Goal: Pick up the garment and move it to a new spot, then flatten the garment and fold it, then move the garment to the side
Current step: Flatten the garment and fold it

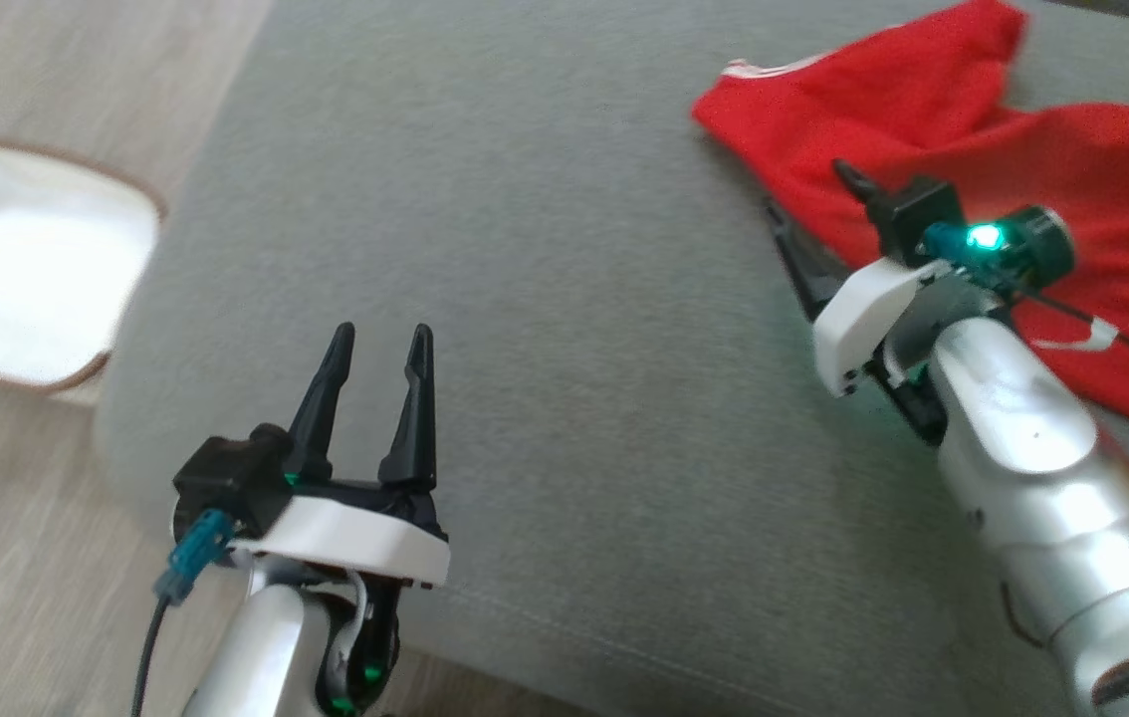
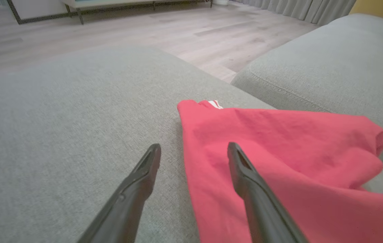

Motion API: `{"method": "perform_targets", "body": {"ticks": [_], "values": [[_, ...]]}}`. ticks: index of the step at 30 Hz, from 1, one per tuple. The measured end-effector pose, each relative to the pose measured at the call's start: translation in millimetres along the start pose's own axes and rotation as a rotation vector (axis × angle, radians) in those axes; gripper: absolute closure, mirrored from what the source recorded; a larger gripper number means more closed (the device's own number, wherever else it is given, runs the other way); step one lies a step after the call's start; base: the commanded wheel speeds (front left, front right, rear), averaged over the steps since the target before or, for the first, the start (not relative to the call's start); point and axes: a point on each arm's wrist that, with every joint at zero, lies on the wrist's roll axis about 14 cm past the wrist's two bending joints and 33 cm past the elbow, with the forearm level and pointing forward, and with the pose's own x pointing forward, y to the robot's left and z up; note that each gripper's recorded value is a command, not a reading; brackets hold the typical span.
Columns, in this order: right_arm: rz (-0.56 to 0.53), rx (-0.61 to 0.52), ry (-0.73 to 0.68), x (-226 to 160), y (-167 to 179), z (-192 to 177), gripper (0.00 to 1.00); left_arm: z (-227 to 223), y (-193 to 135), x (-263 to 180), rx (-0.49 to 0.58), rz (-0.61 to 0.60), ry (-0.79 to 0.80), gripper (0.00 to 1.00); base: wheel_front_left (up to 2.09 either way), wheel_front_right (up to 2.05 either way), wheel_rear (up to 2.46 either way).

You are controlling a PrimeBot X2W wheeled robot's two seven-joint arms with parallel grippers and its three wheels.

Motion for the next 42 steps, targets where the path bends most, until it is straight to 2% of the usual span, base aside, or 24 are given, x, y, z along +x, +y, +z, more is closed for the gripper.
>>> {"method": "perform_targets", "body": {"ticks": [7,8,9,11,12,17,21,26,31,34,38,42], "values": [[0.012,-0.117,0.094,25,-8,-19,0.00,1,20,-11,-0.004,0.079,0.007,0.00,0.00,0.00,0.00],[0.011,-0.120,0.104,28,-9,-22,0.14,1,23,-12,-0.001,0.092,0.007,0.00,0.00,0.00,0.00],[0.012,-0.125,0.114,31,-9,-24,0.56,1,26,-13,0.002,0.105,0.008,0.00,0.00,0.00,0.00],[0.014,-0.134,0.121,35,-8,-25,0.82,1,30,-15,0.000,0.118,0.009,0.00,0.00,0.00,0.00],[0.012,-0.135,0.125,36,-8,-26,1.00,1,31,-15,0.002,0.124,0.010,0.00,0.00,0.00,0.00],[-0.027,-0.115,0.061,33,-20,-12,1.00,0,27,-12,-0.002,0.113,0.011,0.00,0.00,0.00,0.00],[-0.039,-0.053,-0.023,29,-15,6,1.00,-2,17,-6,-0.008,0.079,0.012,0.00,0.00,0.00,0.00],[0.012,-0.056,-0.111,17,4,29,1.00,-3,4,2,-0.001,0.027,0.009,0.00,0.00,0.00,0.00],[0.125,-0.044,-0.204,-9,42,46,1.00,-5,-17,11,-0.001,-0.052,0.007,0.00,0.00,0.00,0.00],[0.182,-0.030,-0.178,-32,51,37,1.00,-6,-30,15,-0.001,-0.096,0.005,0.00,0.00,0.00,0.00],[0.175,-0.014,-0.122,-55,27,30,1.00,-8,-38,19,-0.006,-0.122,0.008,0.00,0.00,0.00,0.00],[0.153,0.065,-0.073,-51,10,22,1.00,-13,-38,19,-0.004,-0.125,0.023,0.00,0.00,0.00,0.00]]}}
